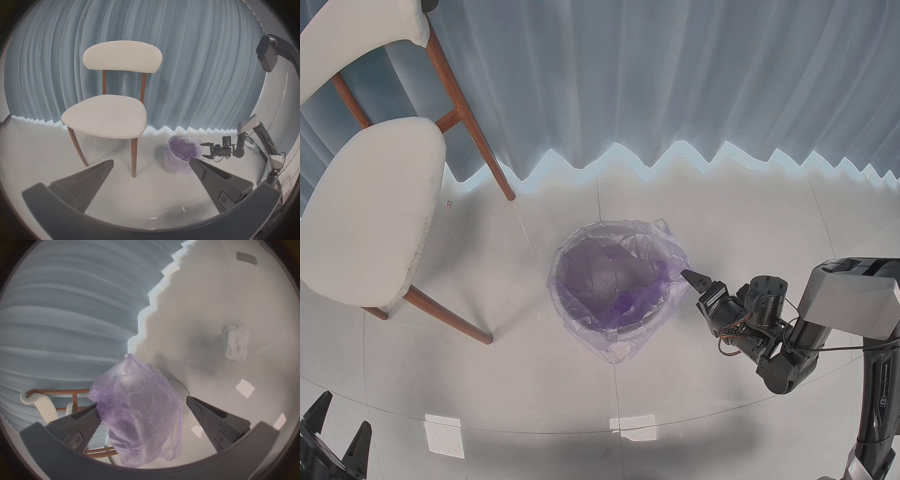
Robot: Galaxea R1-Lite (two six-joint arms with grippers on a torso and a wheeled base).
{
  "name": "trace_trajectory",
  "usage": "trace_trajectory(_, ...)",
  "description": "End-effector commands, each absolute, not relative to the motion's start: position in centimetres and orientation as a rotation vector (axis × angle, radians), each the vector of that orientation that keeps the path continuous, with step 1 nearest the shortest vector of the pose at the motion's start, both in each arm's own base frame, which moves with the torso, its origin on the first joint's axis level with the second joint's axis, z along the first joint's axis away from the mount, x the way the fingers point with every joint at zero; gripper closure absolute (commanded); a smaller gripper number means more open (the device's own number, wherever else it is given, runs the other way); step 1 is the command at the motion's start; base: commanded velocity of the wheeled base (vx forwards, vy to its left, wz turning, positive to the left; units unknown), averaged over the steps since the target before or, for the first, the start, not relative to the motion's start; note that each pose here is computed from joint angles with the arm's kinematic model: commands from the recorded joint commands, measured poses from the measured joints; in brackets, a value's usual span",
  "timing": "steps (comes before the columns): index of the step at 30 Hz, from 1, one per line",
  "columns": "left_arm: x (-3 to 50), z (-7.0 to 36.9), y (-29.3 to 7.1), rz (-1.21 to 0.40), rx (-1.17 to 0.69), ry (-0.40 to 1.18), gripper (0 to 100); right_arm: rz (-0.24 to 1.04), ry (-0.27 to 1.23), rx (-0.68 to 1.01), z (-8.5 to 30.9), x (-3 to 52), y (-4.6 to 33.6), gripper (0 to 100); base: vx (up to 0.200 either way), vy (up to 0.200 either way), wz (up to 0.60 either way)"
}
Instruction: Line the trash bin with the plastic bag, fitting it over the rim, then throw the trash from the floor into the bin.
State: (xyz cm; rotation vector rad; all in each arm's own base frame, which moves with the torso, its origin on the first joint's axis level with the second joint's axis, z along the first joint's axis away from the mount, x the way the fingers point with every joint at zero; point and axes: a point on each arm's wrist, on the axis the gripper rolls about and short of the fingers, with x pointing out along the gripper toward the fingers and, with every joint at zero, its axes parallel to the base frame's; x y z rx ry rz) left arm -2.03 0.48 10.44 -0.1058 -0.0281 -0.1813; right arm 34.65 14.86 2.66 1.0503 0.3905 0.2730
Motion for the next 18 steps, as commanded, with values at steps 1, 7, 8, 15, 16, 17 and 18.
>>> trace_trajectory(1,-1.9,10.3,0.5,-0.176,-0.104,-0.019,0,0.261,0.444,1.104,2.5,33.8,14.1,0,0.000,0.000,0.00)
trace_trajectory(7,-1.9,10.3,0.5,-0.178,-0.104,-0.019,0,0.225,0.448,1.229,2.7,34.1,13.5,0,0.000,0.000,0.00)
trace_trajectory(8,-1.9,10.1,0.5,-0.176,-0.102,-0.013,0,0.207,0.432,1.282,3.0,34.4,12.8,0,0.000,0.000,0.00)
trace_trajectory(15,-1.8,9.7,0.5,-0.174,-0.099,-0.001,0,0.286,0.443,1.486,6.5,33.7,12.2,0,0.000,0.000,0.00)
trace_trajectory(16,-1.8,9.8,0.5,-0.174,-0.099,-0.002,0,0.314,0.465,1.522,7.1,33.4,12.3,0,0.000,0.000,0.00)
trace_trajectory(17,-1.8,9.8,0.5,-0.174,-0.101,-0.002,0,0.329,0.476,1.539,7.4,33.2,12.2,0,0.000,0.000,0.00)
trace_trajectory(18,-1.8,9.8,0.5,-0.172,-0.101,-0.002,0,0.351,0.492,1.577,7.9,32.9,12.2,0,0.000,0.000,0.00)
